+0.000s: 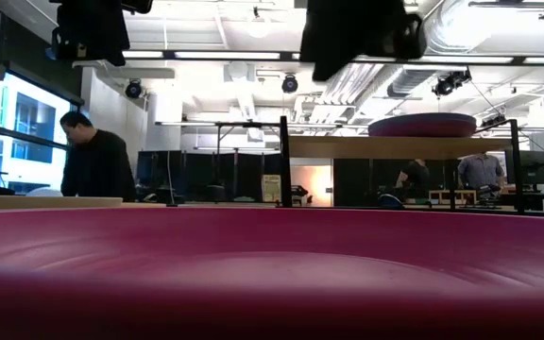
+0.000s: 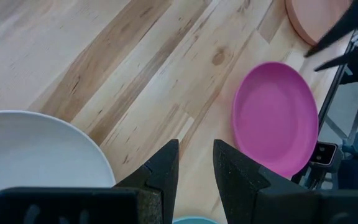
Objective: Place and stack plates onto a shelf
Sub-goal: Stack the pink plate on top of the blue plate on the shelf
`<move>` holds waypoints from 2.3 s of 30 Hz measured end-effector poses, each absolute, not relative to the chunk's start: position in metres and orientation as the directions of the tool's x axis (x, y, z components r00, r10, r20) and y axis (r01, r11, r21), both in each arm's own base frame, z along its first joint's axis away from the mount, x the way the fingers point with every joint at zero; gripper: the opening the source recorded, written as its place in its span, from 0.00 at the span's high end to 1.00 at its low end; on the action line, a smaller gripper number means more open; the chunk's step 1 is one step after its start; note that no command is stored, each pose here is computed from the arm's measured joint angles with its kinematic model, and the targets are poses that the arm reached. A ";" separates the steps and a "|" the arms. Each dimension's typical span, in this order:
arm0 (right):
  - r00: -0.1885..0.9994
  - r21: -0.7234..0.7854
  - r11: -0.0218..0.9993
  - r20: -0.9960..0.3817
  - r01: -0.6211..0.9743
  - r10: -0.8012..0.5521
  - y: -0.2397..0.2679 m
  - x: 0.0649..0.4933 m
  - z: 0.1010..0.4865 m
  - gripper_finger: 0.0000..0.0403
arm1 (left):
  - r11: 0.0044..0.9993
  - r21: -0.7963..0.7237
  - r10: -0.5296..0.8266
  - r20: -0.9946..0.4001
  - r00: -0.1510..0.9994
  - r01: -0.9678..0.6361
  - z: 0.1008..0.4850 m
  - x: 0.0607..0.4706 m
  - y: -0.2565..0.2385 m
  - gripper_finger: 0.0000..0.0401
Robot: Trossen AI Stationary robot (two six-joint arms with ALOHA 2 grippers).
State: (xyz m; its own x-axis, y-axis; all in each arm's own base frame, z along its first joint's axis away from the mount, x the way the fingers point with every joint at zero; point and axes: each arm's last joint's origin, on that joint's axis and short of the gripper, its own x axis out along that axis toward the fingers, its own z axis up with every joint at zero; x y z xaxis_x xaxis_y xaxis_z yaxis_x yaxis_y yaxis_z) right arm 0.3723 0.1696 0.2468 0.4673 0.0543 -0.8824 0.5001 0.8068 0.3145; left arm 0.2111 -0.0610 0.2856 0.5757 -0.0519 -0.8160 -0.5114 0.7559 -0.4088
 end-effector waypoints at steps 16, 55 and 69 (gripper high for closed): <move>0.317 0.251 0.835 -0.943 0.490 0.097 0.169 0.363 0.191 0.84 | 0.760 -0.406 -0.051 -0.815 0.577 -0.507 0.286 0.211 -0.061 0.78; 0.241 0.210 0.840 -0.965 0.500 0.098 0.173 0.372 0.152 0.84 | 0.759 -0.407 -0.052 -0.815 0.577 -0.508 0.286 0.211 -0.061 0.78; 0.232 0.221 0.806 -0.967 0.549 0.107 0.172 0.372 0.152 0.98 | 0.766 -0.403 -0.052 -0.815 0.577 -0.501 0.286 0.211 -0.061 0.78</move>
State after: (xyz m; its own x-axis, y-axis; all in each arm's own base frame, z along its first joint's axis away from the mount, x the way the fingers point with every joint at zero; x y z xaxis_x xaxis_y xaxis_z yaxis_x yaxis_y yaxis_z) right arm 0.3722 0.1720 0.1520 0.2324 0.1066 -0.9668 0.5490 0.8061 0.2209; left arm 0.2111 -0.0610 0.2858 0.5767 -0.0517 -0.8153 -0.5013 0.7656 -0.4032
